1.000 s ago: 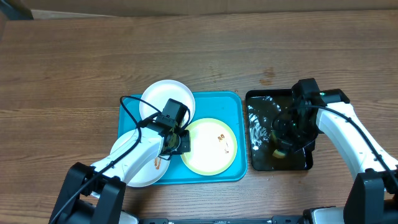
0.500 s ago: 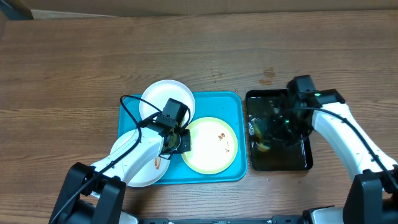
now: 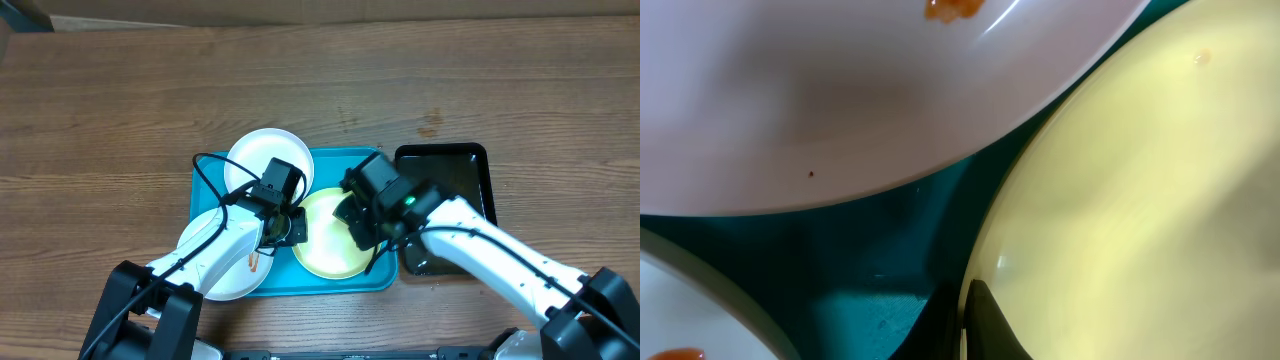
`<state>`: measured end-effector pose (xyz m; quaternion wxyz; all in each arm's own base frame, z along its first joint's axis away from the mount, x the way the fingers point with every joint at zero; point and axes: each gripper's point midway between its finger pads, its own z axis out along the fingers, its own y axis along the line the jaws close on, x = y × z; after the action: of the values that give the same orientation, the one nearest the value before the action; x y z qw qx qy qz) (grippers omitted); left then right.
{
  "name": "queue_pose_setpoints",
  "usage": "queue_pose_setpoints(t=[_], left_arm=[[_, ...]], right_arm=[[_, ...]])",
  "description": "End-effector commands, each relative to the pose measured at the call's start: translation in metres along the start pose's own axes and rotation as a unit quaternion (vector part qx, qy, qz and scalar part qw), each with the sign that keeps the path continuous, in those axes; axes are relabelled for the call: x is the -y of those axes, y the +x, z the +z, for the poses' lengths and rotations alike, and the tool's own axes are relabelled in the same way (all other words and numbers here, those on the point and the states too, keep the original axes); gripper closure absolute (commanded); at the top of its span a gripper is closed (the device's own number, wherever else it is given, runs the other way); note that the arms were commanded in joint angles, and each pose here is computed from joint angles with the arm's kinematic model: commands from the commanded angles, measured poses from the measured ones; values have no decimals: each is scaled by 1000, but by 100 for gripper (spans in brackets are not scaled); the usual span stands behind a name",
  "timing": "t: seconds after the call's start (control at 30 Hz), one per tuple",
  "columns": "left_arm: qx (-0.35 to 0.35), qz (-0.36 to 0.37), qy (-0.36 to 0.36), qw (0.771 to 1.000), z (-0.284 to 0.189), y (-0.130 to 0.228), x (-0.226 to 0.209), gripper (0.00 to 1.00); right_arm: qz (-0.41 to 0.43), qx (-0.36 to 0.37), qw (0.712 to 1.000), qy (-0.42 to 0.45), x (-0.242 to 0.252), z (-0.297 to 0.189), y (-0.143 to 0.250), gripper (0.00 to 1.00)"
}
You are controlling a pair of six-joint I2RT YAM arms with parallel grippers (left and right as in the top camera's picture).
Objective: Clean dirty plates on tray and stack at the side
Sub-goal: 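Scrub the yellow plate with the sponge in the right gripper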
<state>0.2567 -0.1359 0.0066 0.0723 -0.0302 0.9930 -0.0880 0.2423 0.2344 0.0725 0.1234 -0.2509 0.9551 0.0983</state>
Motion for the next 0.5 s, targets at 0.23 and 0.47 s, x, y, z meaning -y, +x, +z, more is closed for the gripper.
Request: queue_pose_setpoints(t=[0.23, 0.47], left_arm=[[-6, -7, -14, 1000, 5, 5, -5, 96], [-6, -7, -14, 1000, 5, 5, -5, 96]], right_arm=[[-16, 39, 994, 105, 19, 8, -17, 96], [-17, 4, 994, 107, 20, 27, -5, 94]])
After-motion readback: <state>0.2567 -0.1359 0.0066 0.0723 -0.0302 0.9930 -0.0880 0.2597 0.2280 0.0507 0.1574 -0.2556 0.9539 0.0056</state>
